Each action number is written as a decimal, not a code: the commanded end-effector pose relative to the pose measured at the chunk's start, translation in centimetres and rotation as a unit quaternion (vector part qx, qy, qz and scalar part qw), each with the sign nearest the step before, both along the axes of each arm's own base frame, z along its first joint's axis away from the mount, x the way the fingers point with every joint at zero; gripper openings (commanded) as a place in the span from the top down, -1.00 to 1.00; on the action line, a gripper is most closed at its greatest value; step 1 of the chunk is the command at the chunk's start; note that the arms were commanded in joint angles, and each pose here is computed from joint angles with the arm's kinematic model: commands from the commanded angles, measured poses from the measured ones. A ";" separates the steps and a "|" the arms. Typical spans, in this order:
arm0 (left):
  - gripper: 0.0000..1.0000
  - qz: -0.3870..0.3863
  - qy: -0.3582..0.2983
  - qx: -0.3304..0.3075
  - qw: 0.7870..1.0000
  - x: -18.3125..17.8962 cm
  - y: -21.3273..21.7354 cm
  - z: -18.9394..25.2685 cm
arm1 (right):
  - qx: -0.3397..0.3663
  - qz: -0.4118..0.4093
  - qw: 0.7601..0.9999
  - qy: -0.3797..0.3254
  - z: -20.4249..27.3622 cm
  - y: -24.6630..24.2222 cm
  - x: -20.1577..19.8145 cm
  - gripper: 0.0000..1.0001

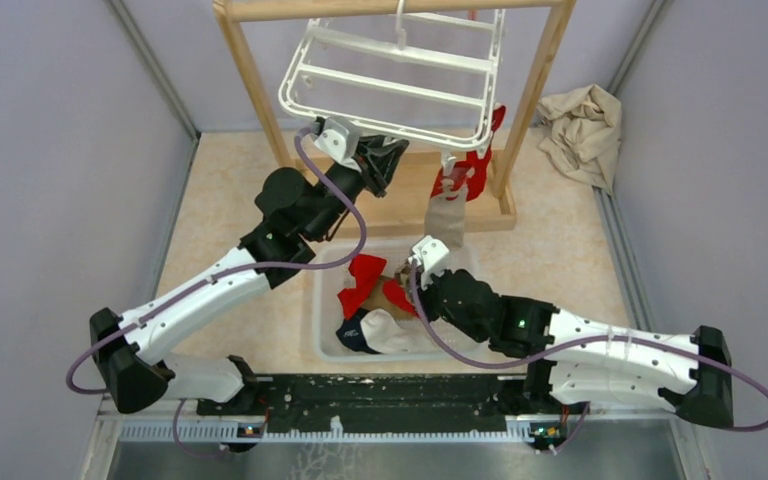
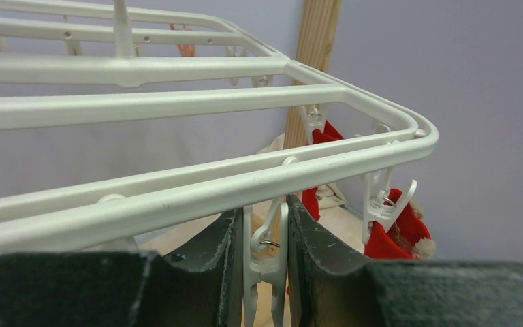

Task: Remove the socks clipped to the hanger
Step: Place the sock in the bin.

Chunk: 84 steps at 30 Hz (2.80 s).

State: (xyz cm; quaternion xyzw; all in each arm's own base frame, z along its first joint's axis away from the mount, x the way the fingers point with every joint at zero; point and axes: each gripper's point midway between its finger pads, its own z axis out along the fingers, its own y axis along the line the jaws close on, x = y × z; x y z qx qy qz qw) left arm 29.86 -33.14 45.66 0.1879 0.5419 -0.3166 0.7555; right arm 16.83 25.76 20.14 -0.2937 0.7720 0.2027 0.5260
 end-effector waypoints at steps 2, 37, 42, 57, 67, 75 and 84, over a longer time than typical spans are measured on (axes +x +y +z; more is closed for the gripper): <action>0.69 0.028 0.041 -0.014 0.999 1.3 2.6 -1.0 | 0.032 0.036 0.999 0.023 0.4 3.2 -0.3 1.00; -0.28 0.082 0.076 -0.024 0.993 5.3 9.7 -1.6 | 0.080 -0.018 0.997 -0.018 4.7 -1.2 1.6 -0.58; -0.39 0.078 0.080 -0.024 0.993 4.8 10.0 -2.1 | 0.093 -0.035 0.995 -0.029 4.7 -1.9 2.1 -0.58; -0.45 0.065 0.096 -0.036 0.993 2.6 10.9 -2.9 | 0.133 -0.073 0.985 -0.085 6.3 -2.5 5.4 -0.59; -0.46 0.014 0.125 -0.038 0.991 -0.3 10.6 -5.9 | 0.132 -0.066 0.982 -0.113 9.0 -2.4 6.0 -0.59; -0.49 -0.012 0.154 -0.033 0.987 -1.9 10.5 -10.0 | 0.147 -0.053 0.978 -0.135 10.5 -2.2 7.6 -0.59; -0.59 -0.051 0.175 -0.027 0.983 -3.2 9.7 -14.2 | 0.191 -0.041 0.972 -0.127 10.9 -3.4 8.3 -0.59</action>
